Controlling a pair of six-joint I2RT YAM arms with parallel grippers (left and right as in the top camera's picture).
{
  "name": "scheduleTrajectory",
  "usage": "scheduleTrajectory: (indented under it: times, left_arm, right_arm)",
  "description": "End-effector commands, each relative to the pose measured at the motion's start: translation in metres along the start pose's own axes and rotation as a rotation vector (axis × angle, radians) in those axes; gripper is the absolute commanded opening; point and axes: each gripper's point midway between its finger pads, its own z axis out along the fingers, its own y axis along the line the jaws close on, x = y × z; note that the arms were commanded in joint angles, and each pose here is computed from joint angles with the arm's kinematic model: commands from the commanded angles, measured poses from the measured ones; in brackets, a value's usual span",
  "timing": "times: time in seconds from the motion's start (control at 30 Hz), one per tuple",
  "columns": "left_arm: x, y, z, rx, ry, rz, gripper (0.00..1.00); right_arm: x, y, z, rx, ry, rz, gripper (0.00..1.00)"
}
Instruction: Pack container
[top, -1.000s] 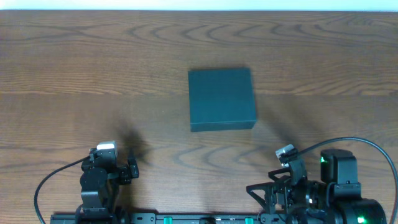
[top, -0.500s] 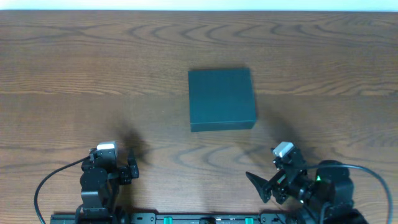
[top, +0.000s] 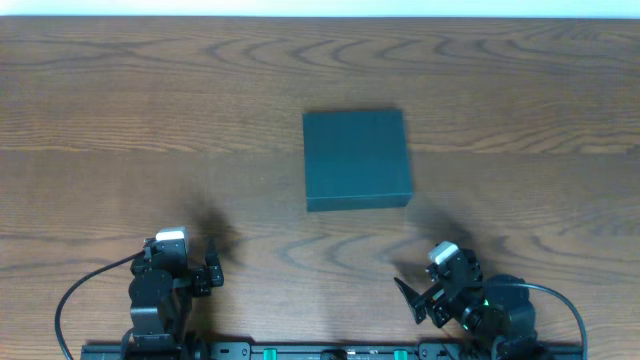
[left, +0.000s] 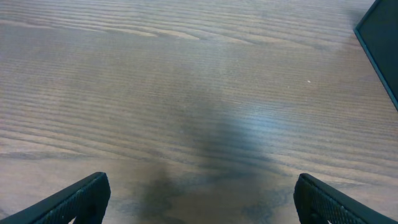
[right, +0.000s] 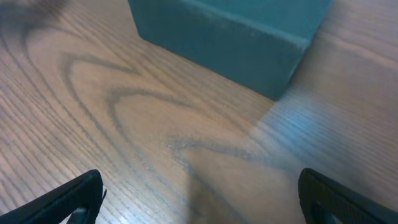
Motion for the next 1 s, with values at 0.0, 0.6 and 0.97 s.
scheduleTrajectory:
  times: [0.0,0.6,0.97]
  left_arm:
    - [0.0022,0.0047,0.0009,-0.026,0.002,0.005,0.95]
    - [0.0022,0.0047,0.0009,-0.026,0.002,0.005,0.95]
    - [0.0023,0.0047,0.0009,-0.026,0.002,0.005,0.95]
  right_arm:
    - [-0.0006,0.0004,0.0002,0.003,-0.006,-0.031,0.99]
    - [-0.0002,0.0024,0.0004,-0.005,-0.005,-0.036,0.99]
    - [-0.0002,0.0024,0.0004,-0.005,-0.005,-0.036,0.99]
